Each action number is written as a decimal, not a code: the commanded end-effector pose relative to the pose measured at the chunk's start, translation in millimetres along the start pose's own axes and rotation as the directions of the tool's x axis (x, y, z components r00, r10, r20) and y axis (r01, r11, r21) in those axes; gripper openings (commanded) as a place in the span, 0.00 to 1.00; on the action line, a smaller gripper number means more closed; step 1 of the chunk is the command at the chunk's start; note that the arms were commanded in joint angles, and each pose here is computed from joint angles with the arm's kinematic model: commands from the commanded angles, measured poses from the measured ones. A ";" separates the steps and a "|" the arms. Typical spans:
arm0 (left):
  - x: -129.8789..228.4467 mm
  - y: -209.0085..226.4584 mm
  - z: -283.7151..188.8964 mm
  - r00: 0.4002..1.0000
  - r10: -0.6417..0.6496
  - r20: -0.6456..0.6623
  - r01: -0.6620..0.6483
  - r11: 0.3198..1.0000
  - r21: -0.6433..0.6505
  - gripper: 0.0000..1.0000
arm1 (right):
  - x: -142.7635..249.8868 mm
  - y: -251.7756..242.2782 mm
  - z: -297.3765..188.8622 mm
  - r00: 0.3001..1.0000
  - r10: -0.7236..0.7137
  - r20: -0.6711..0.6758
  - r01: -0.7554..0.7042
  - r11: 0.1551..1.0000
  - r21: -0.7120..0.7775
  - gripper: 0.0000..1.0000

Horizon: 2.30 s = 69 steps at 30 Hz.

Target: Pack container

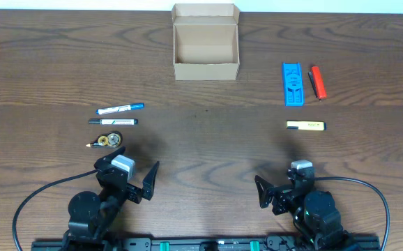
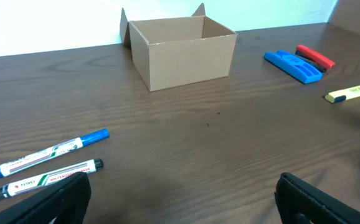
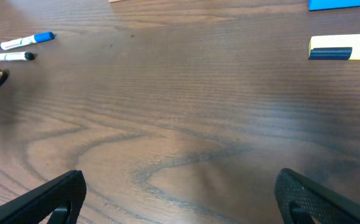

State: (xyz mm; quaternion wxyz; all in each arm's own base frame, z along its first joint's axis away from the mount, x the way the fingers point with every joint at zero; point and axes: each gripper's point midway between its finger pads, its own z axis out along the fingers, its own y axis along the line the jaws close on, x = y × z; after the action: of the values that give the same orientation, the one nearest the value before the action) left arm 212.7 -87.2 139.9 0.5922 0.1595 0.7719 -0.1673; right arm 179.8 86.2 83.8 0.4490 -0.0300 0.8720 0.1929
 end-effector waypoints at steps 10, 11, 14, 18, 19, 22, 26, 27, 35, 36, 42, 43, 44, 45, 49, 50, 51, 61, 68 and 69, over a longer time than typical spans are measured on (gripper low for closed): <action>10.0 3.0 2.4 1.000 -0.001 -0.018 0.001 1.000 -0.011 0.95 | 0.8 1.6 -0.2 1.000 -0.019 0.001 0.019 1.000 -0.008 0.99; 9.8 3.0 2.3 1.000 -0.001 -0.018 0.001 1.000 -0.011 0.95 | 0.6 1.7 -0.3 1.000 -0.019 0.002 0.019 1.000 -0.008 0.99; 10.0 3.0 2.4 1.000 -0.001 -0.018 0.001 1.000 -0.011 0.96 | 0.6 1.7 -0.3 1.000 -0.019 0.002 0.019 1.000 -0.008 0.99; 9.8 3.0 2.3 1.000 -0.001 -0.018 0.001 1.000 -0.011 0.95 | 0.6 1.7 -0.3 1.000 -0.020 0.002 0.020 1.000 -0.008 0.99; 9.8 3.0 2.3 1.000 -0.001 -0.018 0.001 1.000 -0.011 0.95 | 0.8 1.6 -0.2 1.000 -0.019 0.001 0.019 1.000 -0.008 0.99; 10.0 3.0 2.4 1.000 -0.001 -0.018 0.001 1.000 -0.011 0.95 | 0.6 1.7 -0.2 1.000 -0.020 0.002 0.020 1.000 -0.008 0.99; 10.0 2.9 2.4 1.000 -0.001 -0.018 0.001 1.000 -0.010 0.96 | 0.5 1.7 -0.3 1.000 -0.019 0.002 0.019 1.000 -0.008 0.99; 10.0 3.0 2.4 1.000 -0.001 -0.018 0.001 1.000 -0.011 0.95 | 0.7 1.6 -0.2 1.000 -0.019 0.002 0.019 1.000 -0.008 0.99; 10.0 3.0 2.4 1.000 -0.001 -0.018 0.001 1.000 -0.011 0.95 | 0.1 4.8 -0.2 1.000 -0.018 0.002 0.018 1.000 -0.025 0.99; 10.0 3.0 2.4 1.000 -0.001 -0.018 0.001 1.000 -0.011 0.95 | 0.9 7.6 -0.3 1.000 -0.018 -0.002 0.018 0.999 -0.041 0.99; 10.0 3.0 2.4 1.000 -0.001 -0.018 0.001 1.000 -0.011 0.95 | 1.9 9.6 -0.4 1.000 -0.019 -0.008 0.018 0.998 -0.053 0.99; 10.0 3.0 2.4 1.000 -0.001 -0.018 0.001 1.000 -0.011 0.95 | 2.0 9.5 -0.4 1.000 -0.019 -0.008 0.018 0.998 -0.053 0.99; 9.9 3.0 2.4 1.000 -0.001 -0.018 0.001 1.000 -0.011 0.95 | 2.0 9.5 -0.4 1.000 -0.019 -0.008 0.018 0.998 -0.053 0.99; 9.8 3.0 2.3 1.000 -0.001 -0.018 0.001 1.000 -0.011 0.96 | 1.9 9.6 -0.4 1.000 -0.018 -0.008 0.018 0.998 -0.053 0.99; 10.0 3.0 2.4 1.000 -0.001 -0.018 0.001 1.000 -0.011 0.95 | -3.0 13.6 -0.7 1.000 -0.017 0.011 0.018 0.997 -0.072 0.99; 10.0 3.0 2.4 1.000 -0.001 -0.018 0.001 1.000 -0.011 0.95 | -6.8 18.5 -1.2 1.000 -0.017 0.025 0.020 0.995 -0.097 0.99; 10.0 3.0 2.4 1.000 -0.001 -0.018 0.001 1.000 -0.011 0.95 | -9.8 24.2 -1.9 0.999 -0.017 0.035 0.021 0.992 -0.126 0.99; 10.0 3.0 2.4 1.000 -0.001 -0.018 0.001 1.000 -0.011 0.95 | -50.8 46.3 -2.3 0.986 0.043 0.163 -0.007 0.976 -0.216 0.99; 9.8 3.0 2.3 1.000 -0.001 -0.018 0.001 1.000 -0.011 0.95 | -81.5 58.2 19.1 0.989 -0.004 0.146 0.032 0.981 -0.190 0.99; 10.0 3.0 2.4 1.000 -0.001 -0.018 0.001 1.000 -0.011 0.95 | -88.6 60.4 22.2 0.989 -0.018 0.144 0.044 0.982 -0.182 0.99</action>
State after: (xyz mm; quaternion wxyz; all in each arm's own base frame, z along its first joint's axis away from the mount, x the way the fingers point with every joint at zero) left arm 212.8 -87.1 140.0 0.5924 0.1594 0.7718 -0.1671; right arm 223.2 131.9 141.0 0.5012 -0.0544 0.8177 0.2780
